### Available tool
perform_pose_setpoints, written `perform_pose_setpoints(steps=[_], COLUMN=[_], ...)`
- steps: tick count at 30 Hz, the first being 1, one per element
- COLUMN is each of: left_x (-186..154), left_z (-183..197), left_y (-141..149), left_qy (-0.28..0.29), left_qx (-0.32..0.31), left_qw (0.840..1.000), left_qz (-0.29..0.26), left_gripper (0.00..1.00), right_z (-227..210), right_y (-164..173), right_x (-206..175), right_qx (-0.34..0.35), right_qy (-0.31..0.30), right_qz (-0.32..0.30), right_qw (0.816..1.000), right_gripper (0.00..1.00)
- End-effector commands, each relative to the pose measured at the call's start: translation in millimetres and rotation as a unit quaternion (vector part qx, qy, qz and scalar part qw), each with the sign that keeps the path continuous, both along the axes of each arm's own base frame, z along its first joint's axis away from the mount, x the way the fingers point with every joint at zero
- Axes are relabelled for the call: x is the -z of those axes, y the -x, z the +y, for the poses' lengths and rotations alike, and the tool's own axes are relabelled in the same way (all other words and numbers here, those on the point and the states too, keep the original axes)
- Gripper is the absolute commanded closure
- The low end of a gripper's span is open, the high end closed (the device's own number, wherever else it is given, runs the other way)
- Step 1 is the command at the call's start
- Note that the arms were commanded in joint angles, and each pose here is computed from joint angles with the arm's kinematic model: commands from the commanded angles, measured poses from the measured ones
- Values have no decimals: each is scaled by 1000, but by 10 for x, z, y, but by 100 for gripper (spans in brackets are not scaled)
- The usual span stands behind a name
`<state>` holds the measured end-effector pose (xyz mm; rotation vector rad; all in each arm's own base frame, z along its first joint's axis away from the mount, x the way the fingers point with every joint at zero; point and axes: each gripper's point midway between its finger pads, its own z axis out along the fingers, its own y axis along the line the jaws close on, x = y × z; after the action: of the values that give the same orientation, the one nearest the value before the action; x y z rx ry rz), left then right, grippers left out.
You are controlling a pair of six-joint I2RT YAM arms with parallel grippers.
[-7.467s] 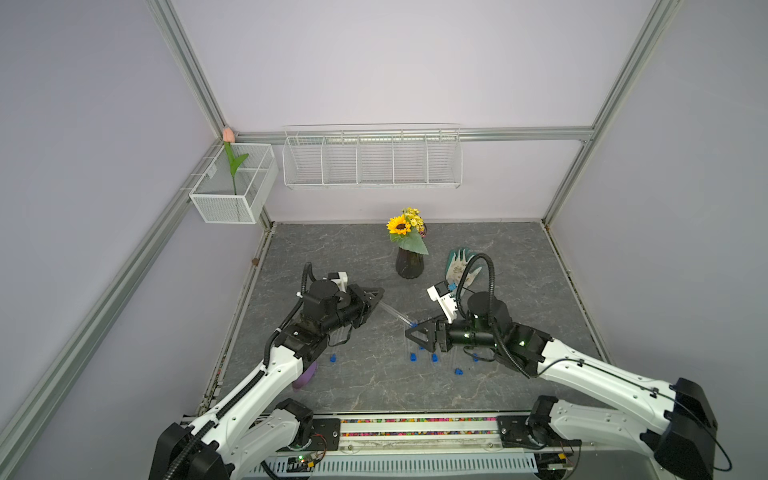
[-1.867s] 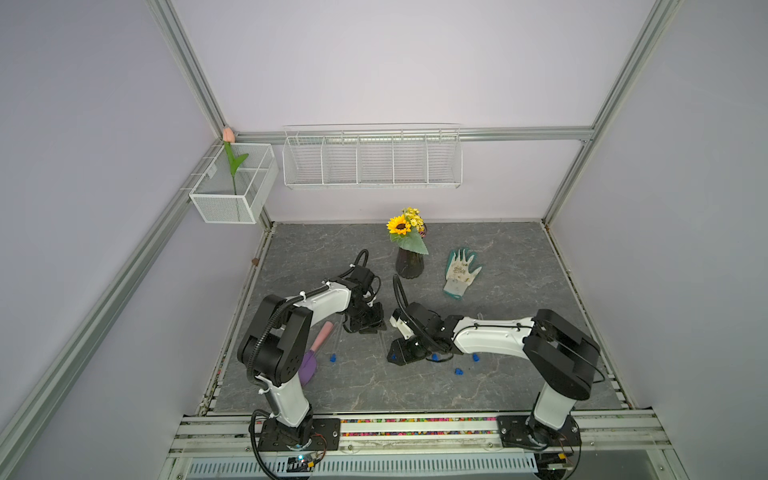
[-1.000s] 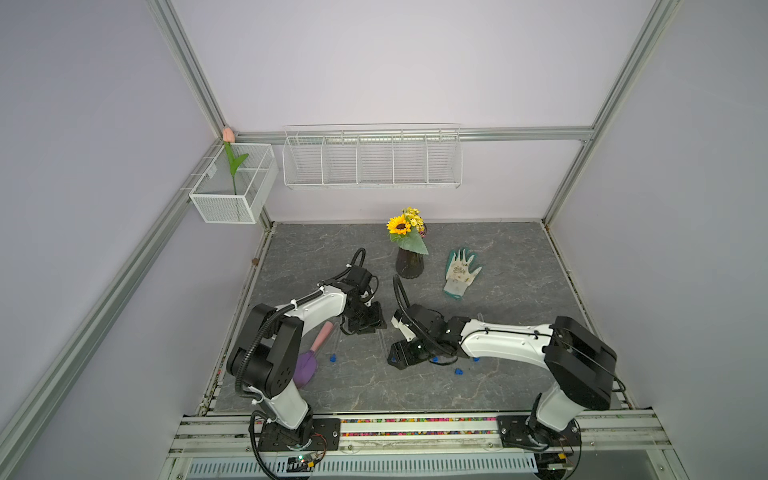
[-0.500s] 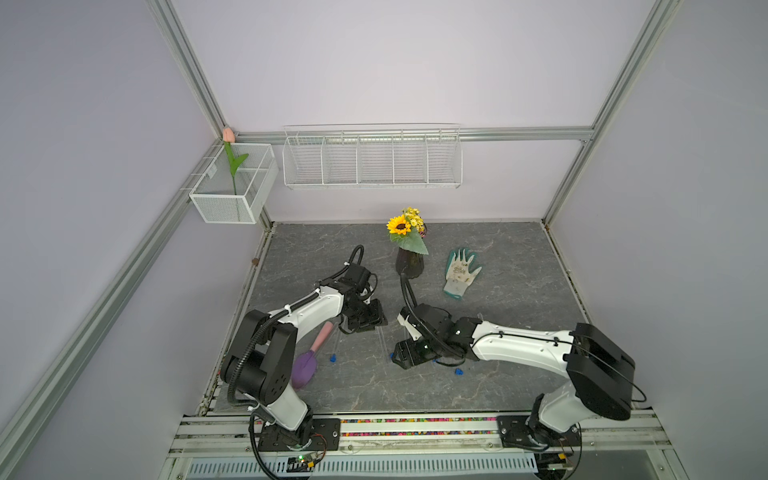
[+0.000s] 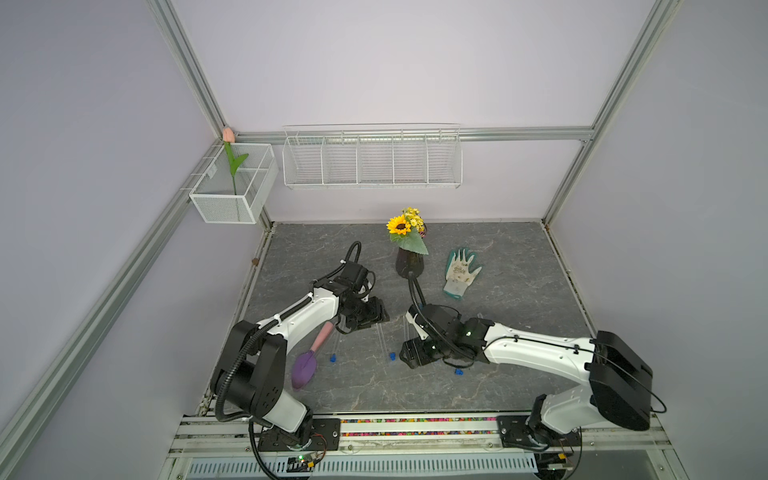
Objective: Remove stoppers from test tubes
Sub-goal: Pick up the test tube at the center of the board.
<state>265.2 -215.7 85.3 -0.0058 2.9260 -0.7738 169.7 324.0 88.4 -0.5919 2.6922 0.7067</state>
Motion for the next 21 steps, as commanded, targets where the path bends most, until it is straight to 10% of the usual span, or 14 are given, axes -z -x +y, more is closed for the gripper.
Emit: perform_pose_setpoints(steps=[1, 21], left_x=[-142, -491], left_z=[9, 579], left_y=[-38, 189], left_qy=[-6, -81], left_qx=[7, -37], left_qw=[1000, 991], left_qz=[-22, -100], left_gripper=[33, 34], right_z=[-135, -604], right_y=[2, -14], right_x=[21, 144], right_qx=[4, 40], right_qy=[20, 99], right_qz=[-9, -42], right_qw=[1000, 993], right_gripper=[22, 22])
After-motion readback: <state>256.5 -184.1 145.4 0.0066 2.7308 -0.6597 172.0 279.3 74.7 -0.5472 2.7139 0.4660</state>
